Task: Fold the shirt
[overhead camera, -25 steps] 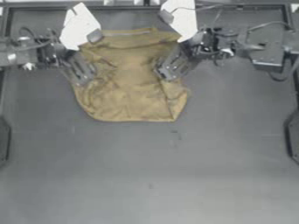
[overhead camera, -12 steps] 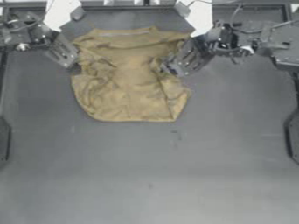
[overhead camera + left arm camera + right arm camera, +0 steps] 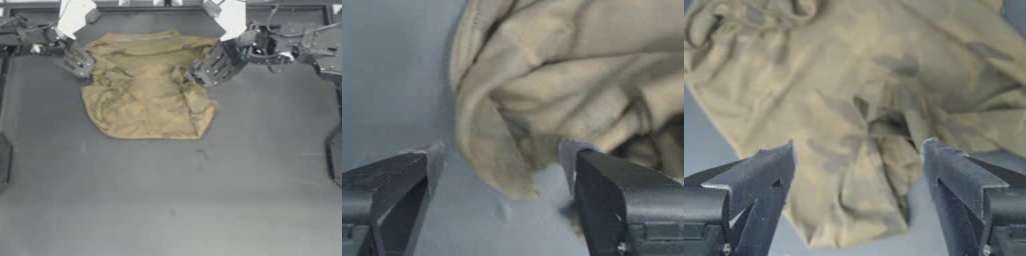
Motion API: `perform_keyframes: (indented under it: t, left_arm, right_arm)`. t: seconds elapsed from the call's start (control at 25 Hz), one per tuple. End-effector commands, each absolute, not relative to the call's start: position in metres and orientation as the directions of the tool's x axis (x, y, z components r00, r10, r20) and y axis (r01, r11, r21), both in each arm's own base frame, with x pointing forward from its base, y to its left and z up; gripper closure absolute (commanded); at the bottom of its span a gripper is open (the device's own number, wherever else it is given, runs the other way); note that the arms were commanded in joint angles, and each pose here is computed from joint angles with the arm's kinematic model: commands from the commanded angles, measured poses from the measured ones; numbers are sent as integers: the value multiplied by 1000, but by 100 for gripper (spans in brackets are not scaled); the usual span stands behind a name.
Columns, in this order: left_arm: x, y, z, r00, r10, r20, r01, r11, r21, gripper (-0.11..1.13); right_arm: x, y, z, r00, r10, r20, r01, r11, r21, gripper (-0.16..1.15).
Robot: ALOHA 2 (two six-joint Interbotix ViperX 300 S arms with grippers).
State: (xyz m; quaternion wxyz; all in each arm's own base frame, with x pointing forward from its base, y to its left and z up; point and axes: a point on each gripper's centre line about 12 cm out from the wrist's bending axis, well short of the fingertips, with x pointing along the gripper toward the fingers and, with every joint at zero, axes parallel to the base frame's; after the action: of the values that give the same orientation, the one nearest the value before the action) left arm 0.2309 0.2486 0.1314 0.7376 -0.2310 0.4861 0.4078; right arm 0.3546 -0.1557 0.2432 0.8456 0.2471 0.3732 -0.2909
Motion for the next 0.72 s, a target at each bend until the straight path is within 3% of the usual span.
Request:
perform_keyframes:
  t: [0.04, 0.24, 0.32, 0.44, 0.64, 0.72]
  left_arm:
    - [232, 255, 139, 222, 403, -888, -832, 553, 42, 4]
    - [231, 261, 131, 207, 393, -896, -835, 549, 48, 8]
    - [232, 261, 129, 205, 391, -897, -835, 549, 49, 16]
    - [232, 263, 129, 204, 391, -897, -835, 548, 49, 43]
    - [235, 262, 131, 210, 394, -895, -817, 573, 61, 108]
    - [234, 262, 132, 209, 393, -895, -819, 571, 59, 106]
  right_arm:
    - [353, -155, 262, 591, -322, -739, 666, 712, 223, -2]
    - [354, -155, 263, 602, -324, -730, 662, 714, 229, -1]
    - [354, -154, 263, 603, -322, -730, 661, 714, 230, -1]
    - [355, -154, 264, 605, -322, -728, 659, 716, 231, -1]
    - [356, -153, 266, 609, -321, -725, 656, 718, 233, -1]
    - [357, -153, 266, 611, -321, -724, 654, 719, 234, -1]
